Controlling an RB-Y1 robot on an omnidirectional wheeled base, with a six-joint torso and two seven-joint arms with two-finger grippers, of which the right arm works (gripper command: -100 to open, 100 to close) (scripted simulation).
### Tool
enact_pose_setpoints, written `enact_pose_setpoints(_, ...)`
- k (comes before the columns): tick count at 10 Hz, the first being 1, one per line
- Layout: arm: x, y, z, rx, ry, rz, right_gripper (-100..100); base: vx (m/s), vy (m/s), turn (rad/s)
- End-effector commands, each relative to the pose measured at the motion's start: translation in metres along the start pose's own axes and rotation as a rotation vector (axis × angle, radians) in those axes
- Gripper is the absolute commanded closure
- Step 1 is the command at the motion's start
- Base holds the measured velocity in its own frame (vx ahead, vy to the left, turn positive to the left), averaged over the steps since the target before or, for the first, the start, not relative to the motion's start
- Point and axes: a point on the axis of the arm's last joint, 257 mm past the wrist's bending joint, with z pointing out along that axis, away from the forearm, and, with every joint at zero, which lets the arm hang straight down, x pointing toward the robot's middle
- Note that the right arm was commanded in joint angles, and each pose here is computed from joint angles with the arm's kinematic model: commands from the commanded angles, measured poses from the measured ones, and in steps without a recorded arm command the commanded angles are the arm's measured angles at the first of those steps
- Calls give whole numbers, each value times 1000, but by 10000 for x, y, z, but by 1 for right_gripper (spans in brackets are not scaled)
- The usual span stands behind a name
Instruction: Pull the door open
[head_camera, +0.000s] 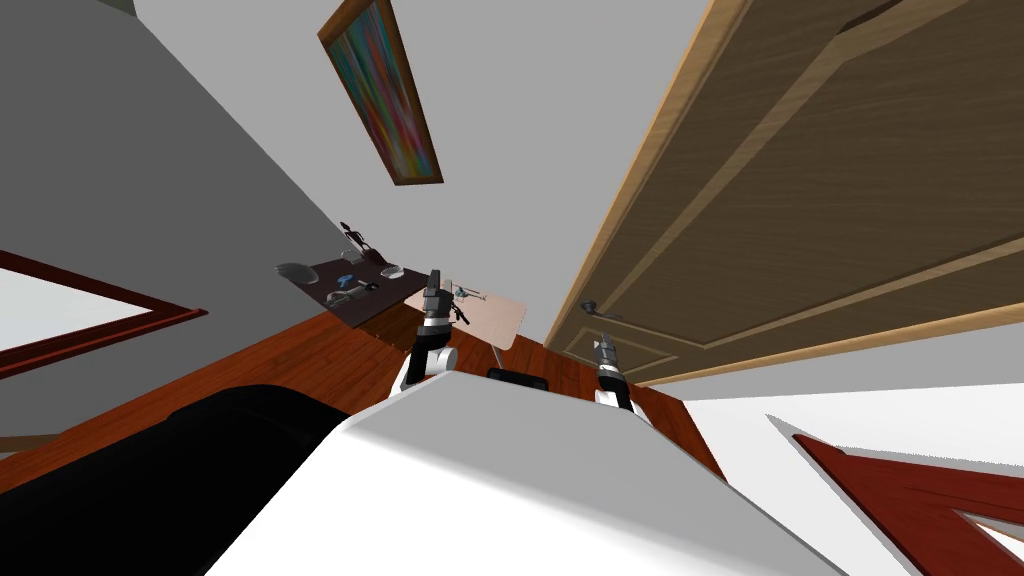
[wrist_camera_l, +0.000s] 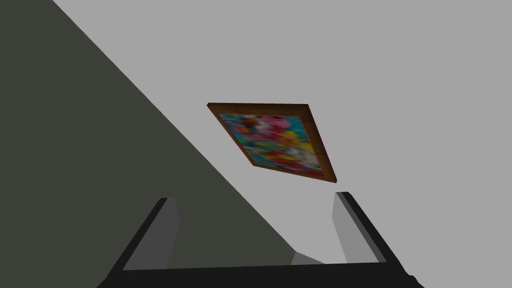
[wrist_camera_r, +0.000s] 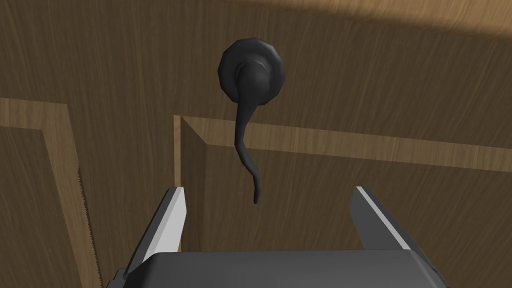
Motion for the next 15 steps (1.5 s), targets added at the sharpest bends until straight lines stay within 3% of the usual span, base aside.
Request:
enact_pose_setpoints(1,-8,-3,1,1,-3,0,-100,4,-11,30)
enact_pose_setpoints(15,-83,-13,9,3,-22,0,-100,1,-3,8)
